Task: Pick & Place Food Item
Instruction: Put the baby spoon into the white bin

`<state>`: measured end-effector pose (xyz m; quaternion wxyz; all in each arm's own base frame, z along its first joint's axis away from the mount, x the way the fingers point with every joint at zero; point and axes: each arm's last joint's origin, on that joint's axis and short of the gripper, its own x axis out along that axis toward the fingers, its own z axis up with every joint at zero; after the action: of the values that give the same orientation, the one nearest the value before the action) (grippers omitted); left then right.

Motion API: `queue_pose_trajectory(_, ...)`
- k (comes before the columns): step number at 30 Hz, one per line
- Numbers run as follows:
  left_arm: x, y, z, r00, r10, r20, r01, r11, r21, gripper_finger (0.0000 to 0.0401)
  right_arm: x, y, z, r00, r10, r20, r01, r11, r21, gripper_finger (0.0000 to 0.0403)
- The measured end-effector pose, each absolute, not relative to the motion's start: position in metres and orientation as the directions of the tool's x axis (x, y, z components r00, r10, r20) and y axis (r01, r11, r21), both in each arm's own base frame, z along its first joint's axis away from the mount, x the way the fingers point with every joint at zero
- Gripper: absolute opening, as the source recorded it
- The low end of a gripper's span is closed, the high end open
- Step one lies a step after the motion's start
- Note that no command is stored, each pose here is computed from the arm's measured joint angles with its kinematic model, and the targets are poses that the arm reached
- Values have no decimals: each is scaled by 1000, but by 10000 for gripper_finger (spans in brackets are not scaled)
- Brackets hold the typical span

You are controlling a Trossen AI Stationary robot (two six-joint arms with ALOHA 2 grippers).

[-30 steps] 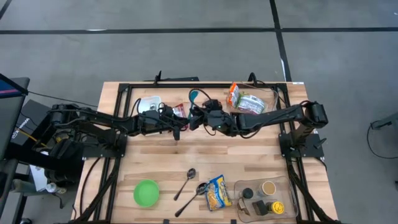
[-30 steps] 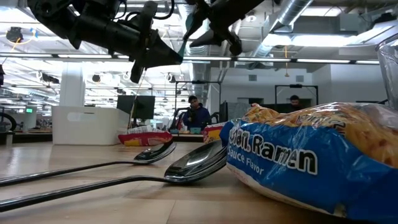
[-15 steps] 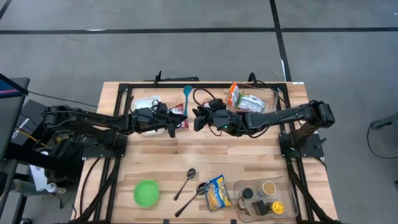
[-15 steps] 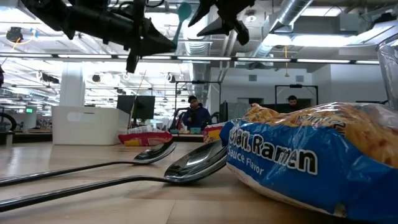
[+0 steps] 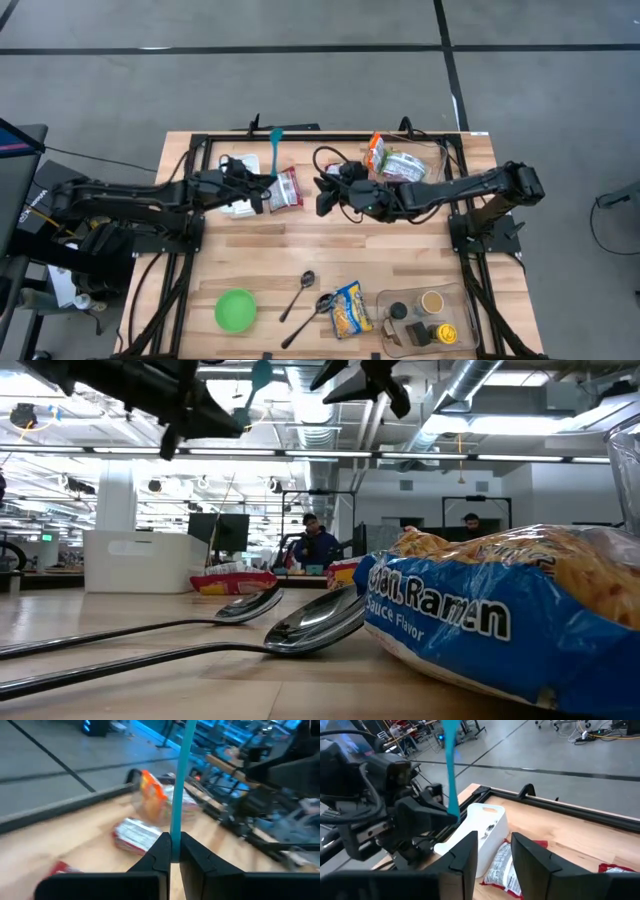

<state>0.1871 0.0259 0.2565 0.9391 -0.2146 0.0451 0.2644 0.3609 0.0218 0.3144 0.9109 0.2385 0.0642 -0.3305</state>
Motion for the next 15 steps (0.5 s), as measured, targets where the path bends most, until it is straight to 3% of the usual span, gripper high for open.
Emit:
queue_pose_trajectory(9, 161, 26, 258, 795, 551, -254, -602, 768, -218, 13, 361, 21, 314, 771, -574, -276, 636, 666, 391, 107)
queue_pose_trajectory(15, 152, 26, 246, 740, 558, -376, -647, 743, -169, 13, 361, 21, 314, 771, -574, -276, 636, 666, 391, 107)
